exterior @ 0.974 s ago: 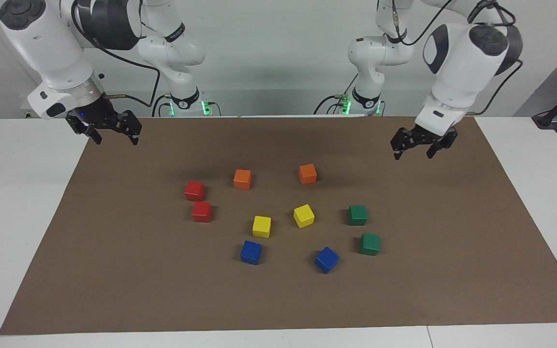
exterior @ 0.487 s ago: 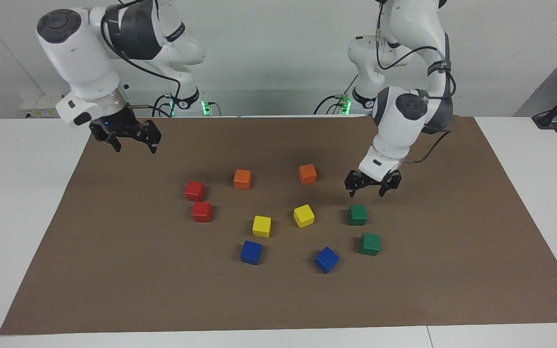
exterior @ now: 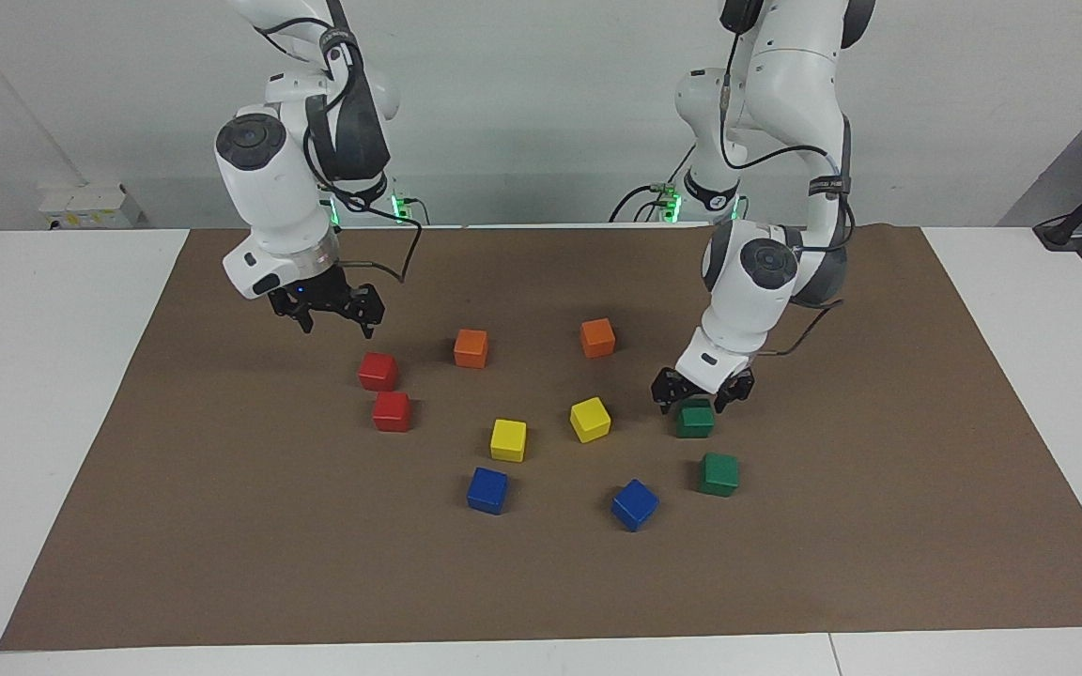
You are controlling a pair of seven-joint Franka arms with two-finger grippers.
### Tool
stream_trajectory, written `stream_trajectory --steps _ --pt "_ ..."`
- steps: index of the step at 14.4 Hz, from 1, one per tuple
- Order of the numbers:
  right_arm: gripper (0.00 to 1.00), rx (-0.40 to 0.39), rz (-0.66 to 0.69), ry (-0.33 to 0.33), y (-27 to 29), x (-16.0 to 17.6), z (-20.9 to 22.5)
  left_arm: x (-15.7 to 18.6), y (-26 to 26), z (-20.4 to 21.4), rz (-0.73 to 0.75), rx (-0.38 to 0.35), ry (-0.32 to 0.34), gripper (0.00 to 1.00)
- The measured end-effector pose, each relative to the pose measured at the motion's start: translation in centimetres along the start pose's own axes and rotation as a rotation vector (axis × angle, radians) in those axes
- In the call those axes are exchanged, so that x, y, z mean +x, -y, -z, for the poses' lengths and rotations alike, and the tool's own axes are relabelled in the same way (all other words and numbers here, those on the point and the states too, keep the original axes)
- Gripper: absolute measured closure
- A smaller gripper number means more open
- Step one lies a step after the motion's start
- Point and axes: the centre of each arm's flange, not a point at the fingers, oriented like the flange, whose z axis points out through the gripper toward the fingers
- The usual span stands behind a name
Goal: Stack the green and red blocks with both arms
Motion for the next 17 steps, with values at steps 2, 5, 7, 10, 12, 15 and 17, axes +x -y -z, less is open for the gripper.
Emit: stream_trajectory --steps 2,5,7,10,12,15,17 --pt "0.00 -0.001 -0.026 0.010 0.5 -0.7 -1.8 0.1 0.0 -0.7 0.010 -0.002 -0.003 0.00" --pt "0.00 0.004 -0.083 0.032 1.1 -0.9 -3.5 0.1 0.0 -1.8 0.015 -0.003 0.001 0.02" --pt "0.00 0.003 -0.105 0.043 1.1 -1.0 -4.8 0.1 0.0 -1.9 0.016 -0.003 0.000 0.15" --pt "0.00 0.010 -0.113 0.027 1.0 -1.4 -6.8 0.1 0.0 -2.0 0.019 -0.003 0.001 0.33" --pt "0.00 0.010 -0.115 0.027 0.8 -1.7 -7.9 0.2 0.2 -1.9 0.022 -0.002 -0.002 0.45" --pt "0.00 0.008 -0.116 0.036 0.8 -1.8 -8.6 0.8 0.9 -1.5 0.036 0.001 -0.013 0.45" --pt "0.00 0.012 -0.116 0.027 0.8 -1.7 -9.2 2.1 2.5 0.3 0.066 0.006 -0.017 0.45"
